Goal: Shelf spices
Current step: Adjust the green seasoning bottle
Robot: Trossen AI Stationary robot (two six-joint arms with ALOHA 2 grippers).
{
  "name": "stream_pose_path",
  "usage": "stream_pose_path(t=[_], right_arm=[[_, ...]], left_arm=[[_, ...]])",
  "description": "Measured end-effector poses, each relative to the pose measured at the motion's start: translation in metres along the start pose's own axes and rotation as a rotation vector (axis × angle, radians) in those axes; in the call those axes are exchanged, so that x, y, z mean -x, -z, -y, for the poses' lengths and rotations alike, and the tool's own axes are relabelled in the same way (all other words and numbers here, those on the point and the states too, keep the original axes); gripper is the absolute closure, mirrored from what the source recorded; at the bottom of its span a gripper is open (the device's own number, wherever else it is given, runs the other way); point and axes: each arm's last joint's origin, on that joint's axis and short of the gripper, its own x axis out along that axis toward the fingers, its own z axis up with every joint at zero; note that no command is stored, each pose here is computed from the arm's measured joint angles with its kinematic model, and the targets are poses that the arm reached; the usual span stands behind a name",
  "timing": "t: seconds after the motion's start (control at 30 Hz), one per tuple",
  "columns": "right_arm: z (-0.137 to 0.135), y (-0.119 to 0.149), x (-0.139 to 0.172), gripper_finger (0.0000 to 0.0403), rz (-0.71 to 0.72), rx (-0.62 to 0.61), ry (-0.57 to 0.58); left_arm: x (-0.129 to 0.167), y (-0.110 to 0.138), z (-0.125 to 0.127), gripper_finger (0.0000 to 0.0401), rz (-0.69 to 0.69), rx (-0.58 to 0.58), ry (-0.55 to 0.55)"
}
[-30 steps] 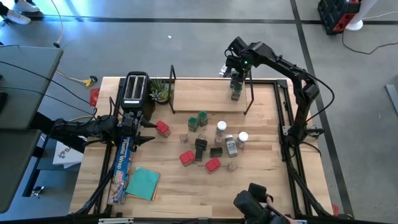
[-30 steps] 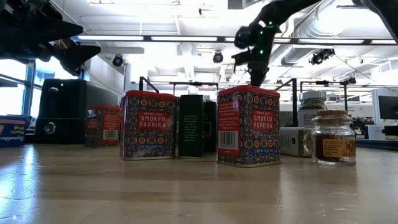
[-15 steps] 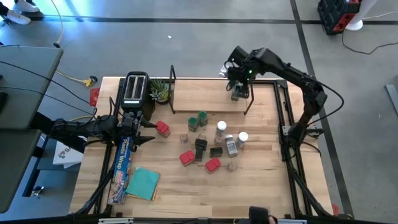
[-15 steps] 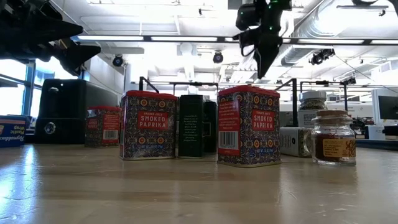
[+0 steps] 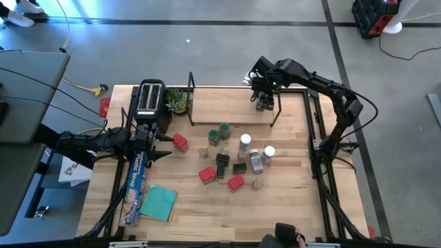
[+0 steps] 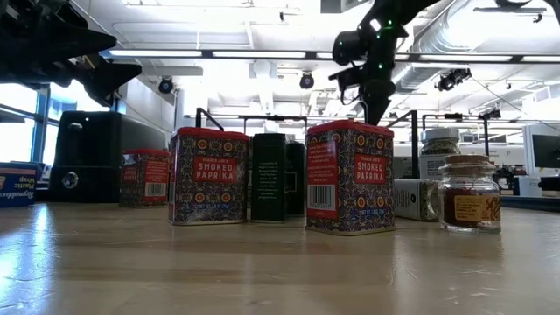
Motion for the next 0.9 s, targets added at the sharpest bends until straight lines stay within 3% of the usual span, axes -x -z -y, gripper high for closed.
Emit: stream_pose_path(t=[0.4, 0.63, 0.73, 0.9], right_arm=[[0.002, 0.003, -0.015, 0.0140, 0.037, -0.017, -0.034], [0.004, 0.002, -0.015, 0.0188, 0.065, -0.023, -0.046], [0.004, 0.002, -0.015, 0.0216, 0.072, 0.016, -0.052], [0.003, 0.001, -0.015, 0.0215, 0.078, 0.123, -0.048]], left_arm=[[0.000, 0.000, 0.000, 0.0133, 0.000, 0.000, -0.001], [0.000, 0.000, 0.000, 0.0133, 0.000, 0.000, -0.002], [0.000, 0.000, 0.000, 0.0133, 0.000, 0.000, -0.001], [0.000, 0.000, 0.000, 0.0133, 0.000, 0.001, -0.002]])
